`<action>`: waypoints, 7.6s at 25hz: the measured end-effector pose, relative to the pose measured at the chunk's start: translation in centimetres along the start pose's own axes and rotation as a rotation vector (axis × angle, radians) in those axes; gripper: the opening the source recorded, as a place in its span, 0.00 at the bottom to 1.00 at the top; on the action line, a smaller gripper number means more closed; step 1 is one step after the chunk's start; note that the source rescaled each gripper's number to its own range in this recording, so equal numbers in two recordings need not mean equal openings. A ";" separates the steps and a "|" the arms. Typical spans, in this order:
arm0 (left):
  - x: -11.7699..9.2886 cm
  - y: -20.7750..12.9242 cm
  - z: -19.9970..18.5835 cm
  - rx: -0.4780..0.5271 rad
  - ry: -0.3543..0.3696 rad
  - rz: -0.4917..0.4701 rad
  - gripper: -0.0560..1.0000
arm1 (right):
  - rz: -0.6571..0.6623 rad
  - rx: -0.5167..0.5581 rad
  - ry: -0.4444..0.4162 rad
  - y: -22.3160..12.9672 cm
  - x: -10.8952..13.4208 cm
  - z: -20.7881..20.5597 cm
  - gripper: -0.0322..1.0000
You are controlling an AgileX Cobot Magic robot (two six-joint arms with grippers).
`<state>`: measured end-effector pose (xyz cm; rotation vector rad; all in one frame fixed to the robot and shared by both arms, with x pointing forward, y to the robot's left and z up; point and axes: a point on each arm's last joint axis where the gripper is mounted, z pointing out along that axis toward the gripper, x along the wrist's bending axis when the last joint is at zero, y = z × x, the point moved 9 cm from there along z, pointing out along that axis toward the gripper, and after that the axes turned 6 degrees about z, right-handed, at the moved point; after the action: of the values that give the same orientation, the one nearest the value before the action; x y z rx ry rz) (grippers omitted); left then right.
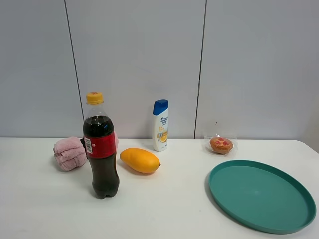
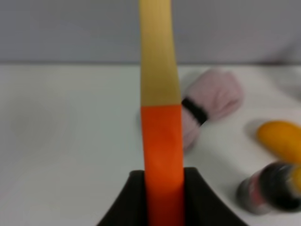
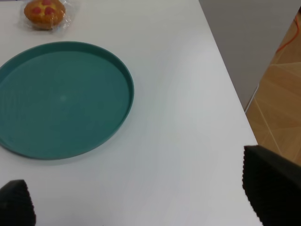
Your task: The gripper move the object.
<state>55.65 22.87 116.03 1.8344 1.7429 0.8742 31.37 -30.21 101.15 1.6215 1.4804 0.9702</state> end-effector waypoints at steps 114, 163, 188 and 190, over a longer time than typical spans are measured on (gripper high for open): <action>-5.2 -26.3 23.5 0.547 -0.364 0.280 0.96 | 0.000 0.000 0.000 0.0 0.0 0.0 1.00; 11.5 -18.0 -12.3 -0.292 0.251 -0.122 0.99 | 0.000 0.000 0.000 0.0 0.0 0.0 1.00; 6.6 -27.9 -6.2 -0.256 0.090 -0.192 1.00 | 0.000 0.000 0.000 0.0 0.0 0.0 1.00; 6.5 -28.0 -6.1 -0.254 0.085 -0.194 1.00 | 0.000 0.000 0.000 0.0 0.0 0.0 1.00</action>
<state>31.72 31.30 101.28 1.4589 1.7355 1.0522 31.37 -30.21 101.15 1.6215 1.4804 0.9702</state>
